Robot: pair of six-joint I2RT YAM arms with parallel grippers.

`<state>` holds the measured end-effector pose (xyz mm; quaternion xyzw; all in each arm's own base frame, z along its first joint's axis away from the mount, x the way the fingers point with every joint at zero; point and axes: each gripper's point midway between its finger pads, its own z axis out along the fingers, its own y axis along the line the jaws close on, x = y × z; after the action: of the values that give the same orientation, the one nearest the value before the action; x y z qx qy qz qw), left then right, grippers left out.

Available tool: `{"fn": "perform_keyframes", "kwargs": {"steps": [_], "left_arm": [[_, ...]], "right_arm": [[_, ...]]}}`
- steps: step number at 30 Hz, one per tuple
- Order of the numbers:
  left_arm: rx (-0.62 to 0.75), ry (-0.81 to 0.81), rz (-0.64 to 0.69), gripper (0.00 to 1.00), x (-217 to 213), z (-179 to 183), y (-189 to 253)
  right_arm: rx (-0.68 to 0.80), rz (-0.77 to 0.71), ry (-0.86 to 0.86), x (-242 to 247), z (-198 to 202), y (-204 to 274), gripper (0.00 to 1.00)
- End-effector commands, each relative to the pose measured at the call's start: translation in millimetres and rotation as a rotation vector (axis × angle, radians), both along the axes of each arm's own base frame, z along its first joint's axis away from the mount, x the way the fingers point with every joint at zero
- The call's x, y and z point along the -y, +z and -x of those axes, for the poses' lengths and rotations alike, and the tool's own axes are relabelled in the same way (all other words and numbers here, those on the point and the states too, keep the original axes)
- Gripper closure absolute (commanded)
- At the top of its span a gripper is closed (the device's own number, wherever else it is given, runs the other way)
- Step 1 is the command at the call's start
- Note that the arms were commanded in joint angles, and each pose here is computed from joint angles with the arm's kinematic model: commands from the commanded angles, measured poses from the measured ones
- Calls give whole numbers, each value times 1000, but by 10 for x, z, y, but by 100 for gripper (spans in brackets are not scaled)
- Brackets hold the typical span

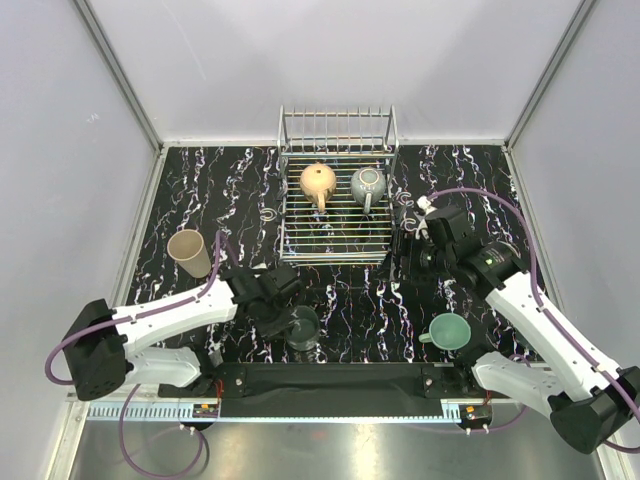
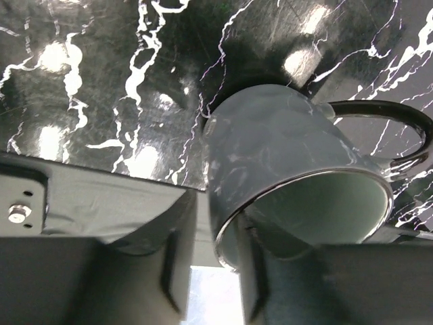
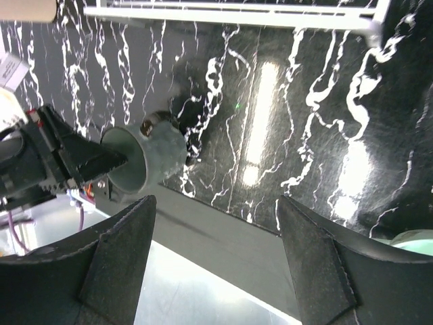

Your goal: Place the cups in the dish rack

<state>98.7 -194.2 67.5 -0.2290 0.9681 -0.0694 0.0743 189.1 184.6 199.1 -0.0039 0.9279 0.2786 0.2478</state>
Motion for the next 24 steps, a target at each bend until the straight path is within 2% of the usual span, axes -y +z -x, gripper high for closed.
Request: {"fn": "perform_keyframes", "kwargs": {"steps": [1,3,5,9,11,12,16,20,24], "left_arm": [[45,11,-29,77,-37,-85,-60],[77,5,-44,85,-55,-146,-28],[106,-10,-51,100,-59,-198,14],[191,-50,-22,100,3,-326,205],[266,-108,-36,100,18,-401,360],[319,-131,-13,100,93,-471,544],[510,-308,-65,100,187,-617,1015],[659,-433,-50,100,365,-672,1394],[868,-555,-43,100,518,-775,1726]], "right_arm": [[-17,-52,58,-111,56,16,20],[-35,-65,67,-134,81,3,20],[-51,-94,90,-183,126,11,20],[-98,-149,145,-281,237,21,20],[-125,-191,179,-348,301,60,15],[-146,-223,201,-389,351,91,13],[-189,-337,230,-530,426,269,10],[-260,-461,248,-672,493,454,9],[-347,-581,264,-773,570,651,8]]}}
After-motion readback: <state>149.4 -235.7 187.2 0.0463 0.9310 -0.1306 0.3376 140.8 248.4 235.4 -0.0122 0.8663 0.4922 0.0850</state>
